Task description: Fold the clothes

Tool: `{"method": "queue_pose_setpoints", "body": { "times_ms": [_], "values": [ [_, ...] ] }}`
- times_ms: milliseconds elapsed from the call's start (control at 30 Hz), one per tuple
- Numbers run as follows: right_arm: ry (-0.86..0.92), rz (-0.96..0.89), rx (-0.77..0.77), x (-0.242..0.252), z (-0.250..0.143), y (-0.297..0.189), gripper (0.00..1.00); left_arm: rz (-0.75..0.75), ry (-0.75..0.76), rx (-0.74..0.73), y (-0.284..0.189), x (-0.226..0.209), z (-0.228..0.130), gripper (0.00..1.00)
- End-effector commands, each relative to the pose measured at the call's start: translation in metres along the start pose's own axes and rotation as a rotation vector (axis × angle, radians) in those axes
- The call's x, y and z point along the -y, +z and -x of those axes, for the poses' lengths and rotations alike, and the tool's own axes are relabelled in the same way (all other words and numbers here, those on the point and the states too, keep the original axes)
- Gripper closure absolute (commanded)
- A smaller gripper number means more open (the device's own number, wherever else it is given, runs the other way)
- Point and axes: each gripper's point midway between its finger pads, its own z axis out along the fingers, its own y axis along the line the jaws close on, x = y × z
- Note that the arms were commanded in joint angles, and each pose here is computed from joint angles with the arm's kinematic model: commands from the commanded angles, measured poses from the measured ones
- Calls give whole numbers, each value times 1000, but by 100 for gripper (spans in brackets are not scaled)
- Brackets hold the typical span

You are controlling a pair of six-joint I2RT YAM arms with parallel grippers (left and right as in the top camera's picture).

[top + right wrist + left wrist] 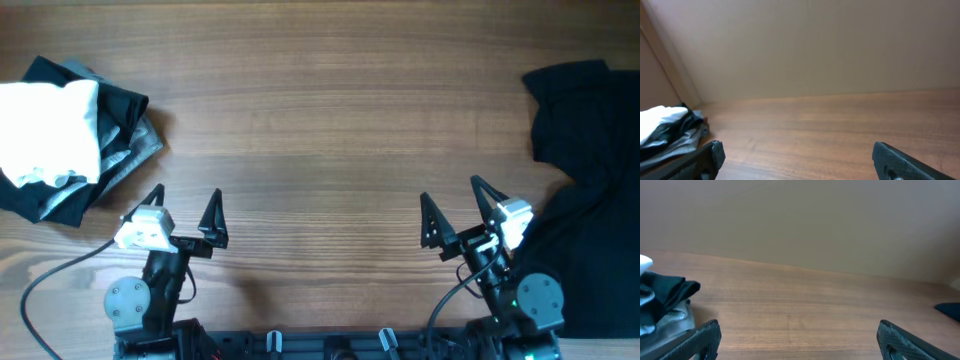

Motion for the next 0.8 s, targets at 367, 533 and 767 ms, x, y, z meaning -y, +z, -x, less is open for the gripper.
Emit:
{"method": "queue_pose_setpoints", "body": {
  "times_ms": [367, 533, 767],
  "values": [
    [96, -122, -537, 2, 15, 63, 0, 58, -162, -392, 32, 11, 69, 0],
    [102, -169, -755, 6, 17, 88, 0, 78, -234, -576, 47, 12, 78, 0],
    [108, -264, -861, 33, 2, 120, 0, 75, -296, -698, 60, 11, 69, 0]
  ]
}}
